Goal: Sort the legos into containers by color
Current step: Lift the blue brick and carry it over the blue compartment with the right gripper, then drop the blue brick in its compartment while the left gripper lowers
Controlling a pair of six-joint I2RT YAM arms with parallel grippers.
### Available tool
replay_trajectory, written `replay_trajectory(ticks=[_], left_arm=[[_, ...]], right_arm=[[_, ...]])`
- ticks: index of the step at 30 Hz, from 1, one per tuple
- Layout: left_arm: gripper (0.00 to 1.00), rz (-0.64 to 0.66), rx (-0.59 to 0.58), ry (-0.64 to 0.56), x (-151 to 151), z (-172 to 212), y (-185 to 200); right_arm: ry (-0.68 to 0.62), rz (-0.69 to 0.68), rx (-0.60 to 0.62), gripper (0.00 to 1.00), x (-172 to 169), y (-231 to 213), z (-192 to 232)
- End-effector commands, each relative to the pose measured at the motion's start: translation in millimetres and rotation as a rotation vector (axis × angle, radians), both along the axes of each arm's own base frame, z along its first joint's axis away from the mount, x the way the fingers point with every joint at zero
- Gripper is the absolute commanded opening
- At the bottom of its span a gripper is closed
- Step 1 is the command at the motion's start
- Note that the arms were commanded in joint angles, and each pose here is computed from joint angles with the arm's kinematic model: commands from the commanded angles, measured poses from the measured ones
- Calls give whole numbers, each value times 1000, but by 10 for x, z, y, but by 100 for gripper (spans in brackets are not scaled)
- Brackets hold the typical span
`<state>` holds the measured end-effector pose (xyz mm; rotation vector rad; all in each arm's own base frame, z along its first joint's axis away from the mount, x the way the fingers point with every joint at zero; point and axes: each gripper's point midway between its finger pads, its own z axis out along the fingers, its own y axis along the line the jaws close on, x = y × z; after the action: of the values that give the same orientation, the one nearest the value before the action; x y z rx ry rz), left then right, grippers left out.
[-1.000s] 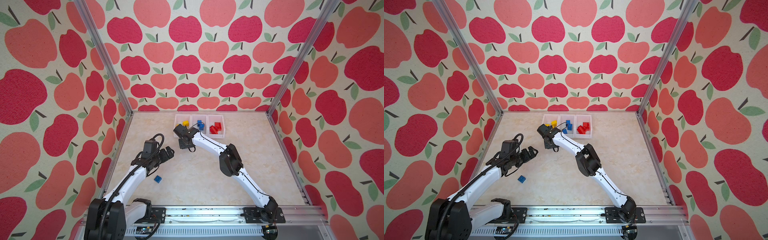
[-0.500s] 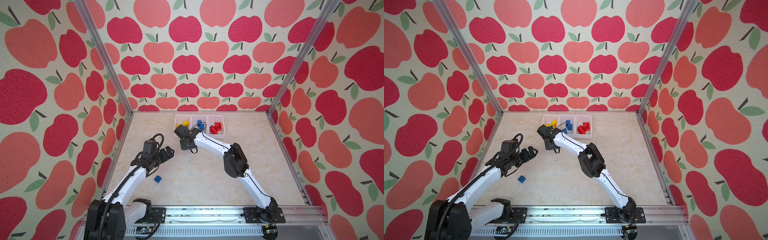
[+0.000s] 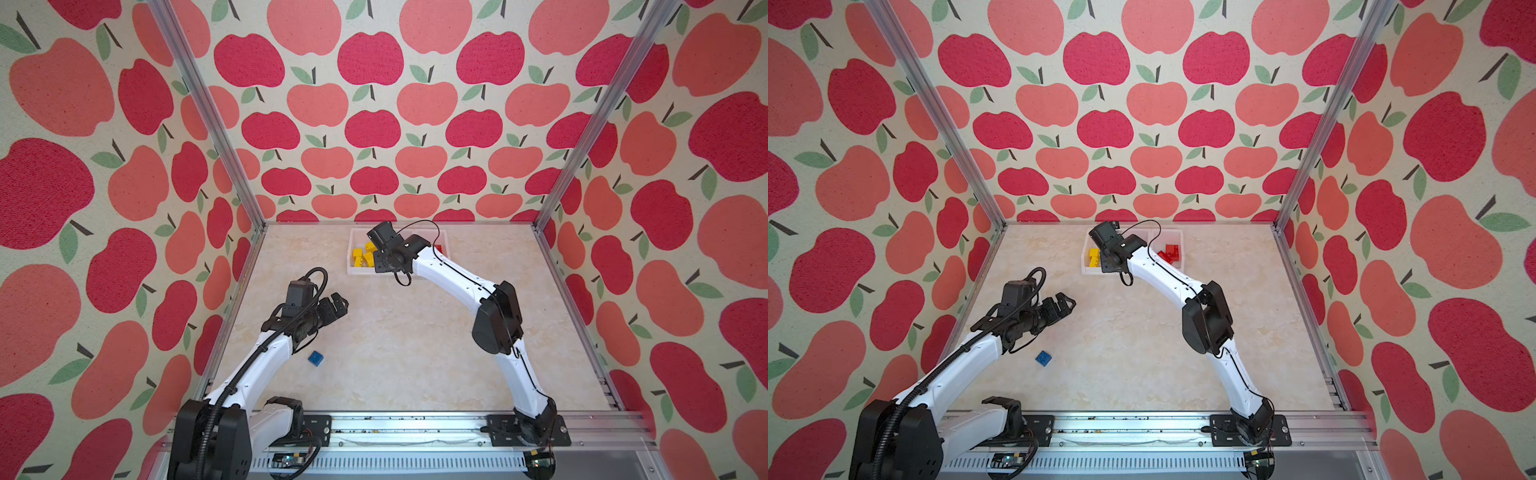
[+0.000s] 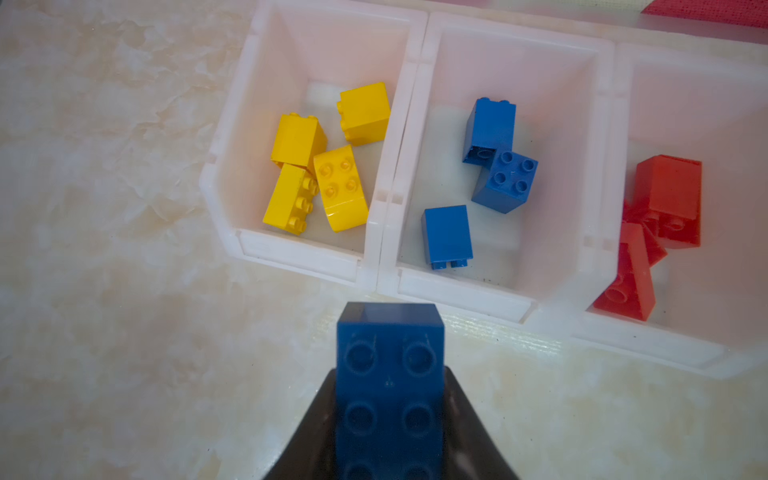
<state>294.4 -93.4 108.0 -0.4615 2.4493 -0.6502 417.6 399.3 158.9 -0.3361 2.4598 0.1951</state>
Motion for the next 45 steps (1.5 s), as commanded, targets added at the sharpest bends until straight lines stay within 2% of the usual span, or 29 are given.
replay_trajectory(ticks=[1,17,20,23,25,27,37,45], left_arm=[[99,12,24,20,-49,-5,58],[99,15,30,5,-65,73,74],[99,17,31,6,-73,79,79],[99,20,33,9,-85,76,84],[99,22,35,8,-90,83,90],[99,25,36,10,-98,82,96],[99,32,52,25,-147,83,113],[100,77,103,122,-311,19,211]], right_arm=[[-35,-5,-8,29,222,-98,-37],[-9,-5,63,30,801,-130,-497],[-6,0,71,34,847,-107,-544],[-12,2,74,46,899,-94,-549],[-16,5,73,59,915,-84,-549],[-21,8,75,64,923,-75,-527],[-51,15,101,66,845,-110,-276],[-89,46,119,68,660,-147,56]])
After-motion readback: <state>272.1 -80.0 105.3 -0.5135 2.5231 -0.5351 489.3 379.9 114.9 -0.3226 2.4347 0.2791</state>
